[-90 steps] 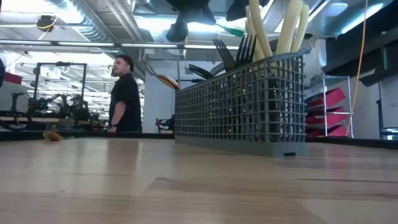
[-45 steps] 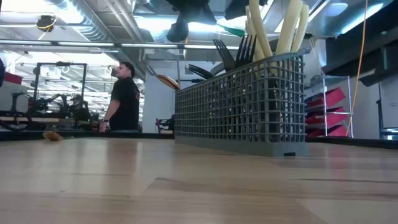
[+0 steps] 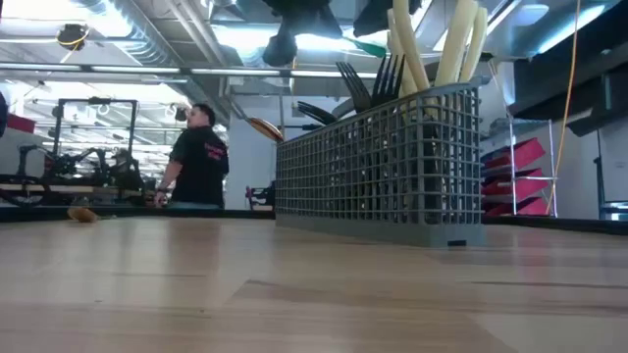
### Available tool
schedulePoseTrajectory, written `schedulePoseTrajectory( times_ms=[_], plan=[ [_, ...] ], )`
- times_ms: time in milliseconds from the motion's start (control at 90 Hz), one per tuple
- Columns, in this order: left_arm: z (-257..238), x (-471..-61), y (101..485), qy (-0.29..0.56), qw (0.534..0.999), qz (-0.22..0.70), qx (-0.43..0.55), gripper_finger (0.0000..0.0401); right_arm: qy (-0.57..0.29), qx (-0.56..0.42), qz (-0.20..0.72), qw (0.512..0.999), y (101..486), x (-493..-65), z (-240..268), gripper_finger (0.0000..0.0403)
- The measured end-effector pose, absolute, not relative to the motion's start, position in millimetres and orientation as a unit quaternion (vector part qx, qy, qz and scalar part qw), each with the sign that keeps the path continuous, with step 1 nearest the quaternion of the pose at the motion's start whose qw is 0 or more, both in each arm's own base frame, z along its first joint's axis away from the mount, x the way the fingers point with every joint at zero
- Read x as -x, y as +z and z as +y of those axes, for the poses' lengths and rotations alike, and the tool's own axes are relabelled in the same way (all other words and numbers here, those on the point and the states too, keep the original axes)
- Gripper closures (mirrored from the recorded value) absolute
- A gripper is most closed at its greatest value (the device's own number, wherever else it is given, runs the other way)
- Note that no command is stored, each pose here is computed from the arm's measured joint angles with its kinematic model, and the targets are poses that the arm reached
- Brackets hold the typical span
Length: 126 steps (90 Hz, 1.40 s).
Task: Sort silverware
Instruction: Put the gold spoon into the cutlery rack
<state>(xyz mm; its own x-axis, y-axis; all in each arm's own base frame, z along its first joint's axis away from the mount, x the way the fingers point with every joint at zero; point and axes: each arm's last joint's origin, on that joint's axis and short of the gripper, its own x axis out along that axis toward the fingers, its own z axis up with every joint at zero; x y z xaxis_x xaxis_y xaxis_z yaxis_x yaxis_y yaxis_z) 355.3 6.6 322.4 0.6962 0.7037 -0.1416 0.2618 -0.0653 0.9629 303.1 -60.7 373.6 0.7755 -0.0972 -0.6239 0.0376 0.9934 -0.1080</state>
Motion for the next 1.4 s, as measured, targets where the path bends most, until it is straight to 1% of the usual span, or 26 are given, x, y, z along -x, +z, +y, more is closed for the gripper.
schedulePoseTrajectory(
  times_ms=[233, 378, 578, 767, 900, 1044, 1300, 1400],
  plan=[
    [5.1, -355.1, 322.4, 0.185, 0.583, 0.346, -0.712, 0.0398, -0.054, 0.049, 0.35, 0.934, 362.6, -313.6, -63.9, 0.0281],
    [4.9, -355.0, 322.4, 0.186, 0.58, 0.348, -0.713, 0.0398, -0.054, 0.039, 0.344, 0.937, 364.6, -312.8, -63.6, 0.0295],
    [5.4, -354.9, 322.3, 0.186, 0.579, 0.35, -0.713, 0.0398, -0.03, 0.017, 0.329, 0.944, 372.8, -305.0, -59.9, 0.0307],
    [4.9, -354.7, 321.3, 0.181, 0.575, 0.353, -0.715, 0.0398, -0.032, 0.059, 0.306, 0.95, 378.7, -305.4, -61.0, 0.0307],
    [4.6, -354.3, 319.5, 0.174, 0.571, 0.359, -0.718, 0.0398, -0.022, 0.065, 0.292, 0.954, 380.9, -306.9, -60.7, 0.0307],
    [4.5, -354.3, 319.5, 0.171, 0.566, 0.36, -0.721, 0.0398, -0.051, 0.061, 0.327, 0.942, 371.7, -307.0, -72.6, 0.0307],
    [3.1, -354.0, 318.4, 0.165, 0.562, 0.363, -0.725, 0.0398, -0.048, 0.044, 0.353, 0.933, 359.4, -313.1, -80.2, 0.0308],
    [3.0, -353.9, 318.5, 0.167, 0.561, 0.364, -0.724, 0.0398, -0.02, 0.043, 0.35, 0.936, 358.6, -313.9, -78.7, 0.0312]
  ],
)
